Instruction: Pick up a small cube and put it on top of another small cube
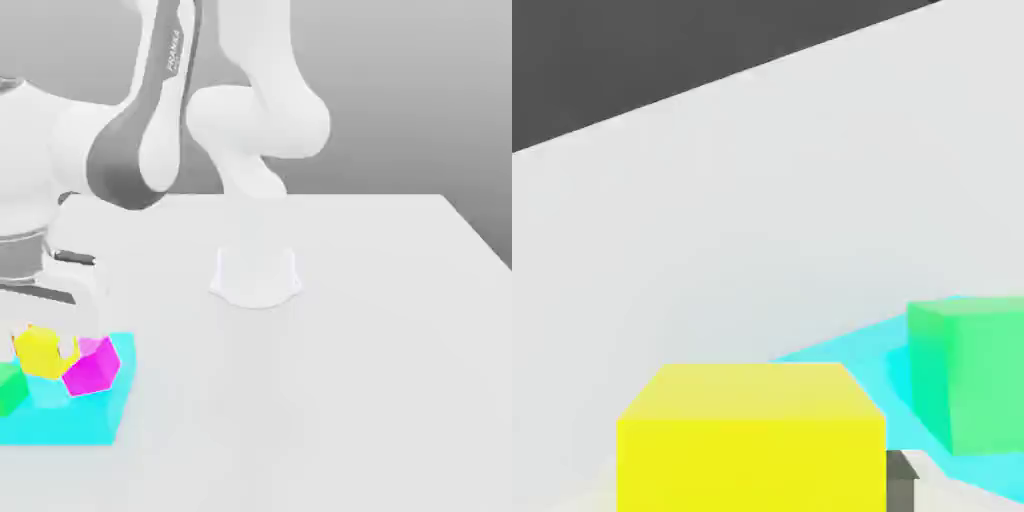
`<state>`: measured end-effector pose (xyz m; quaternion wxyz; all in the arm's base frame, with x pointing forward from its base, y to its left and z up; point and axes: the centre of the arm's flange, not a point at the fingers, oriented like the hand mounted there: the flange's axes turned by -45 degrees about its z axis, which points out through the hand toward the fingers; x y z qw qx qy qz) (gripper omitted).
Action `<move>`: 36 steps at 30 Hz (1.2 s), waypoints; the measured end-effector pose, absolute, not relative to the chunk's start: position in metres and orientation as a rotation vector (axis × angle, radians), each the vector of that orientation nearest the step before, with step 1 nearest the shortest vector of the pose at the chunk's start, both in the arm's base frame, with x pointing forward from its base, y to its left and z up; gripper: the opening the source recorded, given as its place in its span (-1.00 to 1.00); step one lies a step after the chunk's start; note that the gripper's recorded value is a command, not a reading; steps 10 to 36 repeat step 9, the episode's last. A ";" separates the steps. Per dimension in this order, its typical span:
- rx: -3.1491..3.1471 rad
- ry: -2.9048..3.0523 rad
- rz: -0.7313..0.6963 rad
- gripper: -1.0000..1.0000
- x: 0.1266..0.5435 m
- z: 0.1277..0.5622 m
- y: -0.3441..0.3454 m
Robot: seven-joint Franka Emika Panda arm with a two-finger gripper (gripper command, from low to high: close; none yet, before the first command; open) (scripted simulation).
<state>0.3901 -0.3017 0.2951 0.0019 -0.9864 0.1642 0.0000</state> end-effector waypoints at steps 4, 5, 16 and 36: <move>-3.102 0.468 -0.003 -1.00 0.389 0.270 -0.321; -3.103 0.467 -0.002 -1.00 0.388 0.257 -0.322; -3.104 0.466 -0.001 1.00 0.388 0.247 -0.322; -3.104 0.466 -0.001 1.00 0.388 0.247 -0.322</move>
